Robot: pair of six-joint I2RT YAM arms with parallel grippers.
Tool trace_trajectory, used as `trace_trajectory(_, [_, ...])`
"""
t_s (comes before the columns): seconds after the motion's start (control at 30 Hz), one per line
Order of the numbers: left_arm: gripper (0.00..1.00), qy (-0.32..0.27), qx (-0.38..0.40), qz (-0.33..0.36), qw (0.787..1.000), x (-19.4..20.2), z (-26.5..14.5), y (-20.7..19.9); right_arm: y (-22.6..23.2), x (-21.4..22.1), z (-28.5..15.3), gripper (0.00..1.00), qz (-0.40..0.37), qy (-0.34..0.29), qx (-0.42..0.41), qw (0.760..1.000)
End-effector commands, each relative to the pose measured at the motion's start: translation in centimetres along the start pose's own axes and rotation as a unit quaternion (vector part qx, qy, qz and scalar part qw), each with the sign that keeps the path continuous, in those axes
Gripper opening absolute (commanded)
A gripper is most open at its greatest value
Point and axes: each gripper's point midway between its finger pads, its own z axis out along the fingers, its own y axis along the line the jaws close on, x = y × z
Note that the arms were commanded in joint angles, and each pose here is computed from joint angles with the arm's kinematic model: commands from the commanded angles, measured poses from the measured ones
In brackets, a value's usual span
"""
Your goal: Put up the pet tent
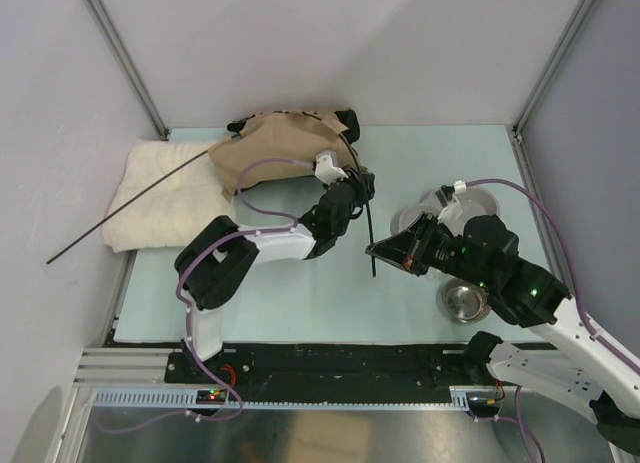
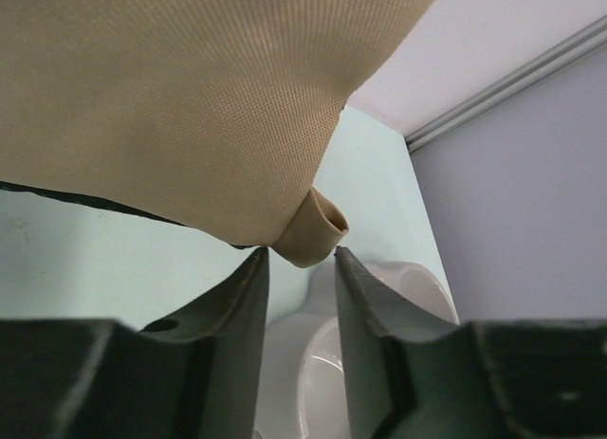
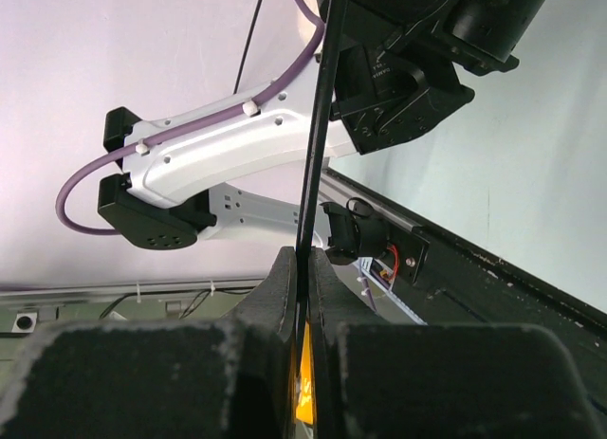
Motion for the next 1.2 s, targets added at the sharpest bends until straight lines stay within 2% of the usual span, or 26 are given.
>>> trace_trajectory(0.0, [0.33,-0.015,0.0,0.013,1.0,-1.4,0.6,-0.3,2.3,-2.1,-0.4,0.0,-0.009,-0.046,-0.029,0.999])
trace_trajectory(0.47, [0.02,-0.003,0.008,0.023,1.0,-2.0,0.7,0.4,1.8,-2.1,0.0,0.0,-0.015,-0.049,-0.016,0.999])
trace_trajectory(1.17, [0.0,0.056,0.083,0.028,0.995,-2.5,-2.0,0.2,0.4,-2.6,0.2,0.0,-0.048,-0.067,0.012,0.996])
